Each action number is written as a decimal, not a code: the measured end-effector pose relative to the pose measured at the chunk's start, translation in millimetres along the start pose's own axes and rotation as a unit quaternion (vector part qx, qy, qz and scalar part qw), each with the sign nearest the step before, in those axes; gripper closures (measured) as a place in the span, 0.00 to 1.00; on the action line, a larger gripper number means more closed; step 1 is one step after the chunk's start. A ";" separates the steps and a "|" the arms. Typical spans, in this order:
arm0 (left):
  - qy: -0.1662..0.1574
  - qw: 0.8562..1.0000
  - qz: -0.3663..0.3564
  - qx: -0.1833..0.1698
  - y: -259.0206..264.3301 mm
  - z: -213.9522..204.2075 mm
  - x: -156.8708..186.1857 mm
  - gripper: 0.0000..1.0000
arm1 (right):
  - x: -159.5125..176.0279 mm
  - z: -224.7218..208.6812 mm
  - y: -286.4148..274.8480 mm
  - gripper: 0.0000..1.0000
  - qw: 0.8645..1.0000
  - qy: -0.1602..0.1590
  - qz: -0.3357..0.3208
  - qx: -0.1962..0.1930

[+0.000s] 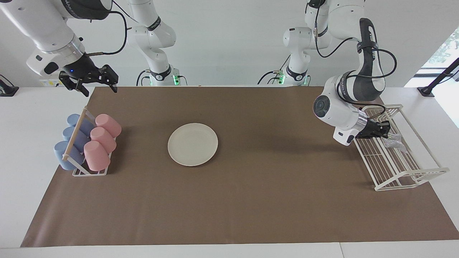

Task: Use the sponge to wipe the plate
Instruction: 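Lower the scrubber into the wire basket and open the left gripper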

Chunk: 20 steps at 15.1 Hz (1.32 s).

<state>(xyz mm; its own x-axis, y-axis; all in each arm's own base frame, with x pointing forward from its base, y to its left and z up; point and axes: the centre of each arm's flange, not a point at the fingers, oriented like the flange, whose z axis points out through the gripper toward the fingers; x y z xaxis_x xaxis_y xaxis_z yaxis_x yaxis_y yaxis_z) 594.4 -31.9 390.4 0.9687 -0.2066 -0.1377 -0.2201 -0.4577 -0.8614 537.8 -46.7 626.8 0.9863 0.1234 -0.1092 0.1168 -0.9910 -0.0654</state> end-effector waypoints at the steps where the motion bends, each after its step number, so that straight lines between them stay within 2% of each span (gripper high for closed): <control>1: 0.000 1.000 -0.001 -0.003 0.5 -0.1 0.0 0.78 | -0.6 0.0 0.4 0.00 1.000 0.000 0.000 0.000; 8: 0.006 1.000 -0.003 -0.010 1.0 -2.0 1.5 0.03 | -4.6 -5.0 11.6 0.00 1.000 0.009 0.010 0.000; 10: 0.000 0.999 -0.019 -0.040 -0.9 -6.3 1.6 0.00 | -4.3 -4.9 12.9 0.00 1.000 0.011 0.025 -0.001; 12: -0.004 0.994 -0.053 -0.095 -13.1 -19.8 5.9 0.00 | -3.8 -4.6 11.6 0.00 0.998 0.011 0.061 0.000; 15: -0.002 0.978 -0.112 -0.175 -45.5 -44.5 12.4 0.00 | -2.1 -5.9 11.2 0.00 0.997 0.018 0.073 -0.001; 17: -0.003 0.963 -0.148 -0.225 -68.8 -54.2 14.7 0.00 | 1.6 -9.3 12.2 0.00 0.997 0.037 0.074 -0.004; 20: -0.007 0.927 -0.195 -0.321 -112.6 -56.8 11.7 0.00 | 3.7 -4.8 13.5 0.00 0.996 0.039 0.075 -0.005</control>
<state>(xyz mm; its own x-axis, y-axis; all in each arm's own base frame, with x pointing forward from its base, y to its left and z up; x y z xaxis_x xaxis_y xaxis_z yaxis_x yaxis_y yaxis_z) 624.0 -31.8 513.5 0.9893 0.0920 0.1136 0.1287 -0.9167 -0.3782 543.6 -59.9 630.3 0.9988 -0.0300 -0.0393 -0.0317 -0.9985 -0.0449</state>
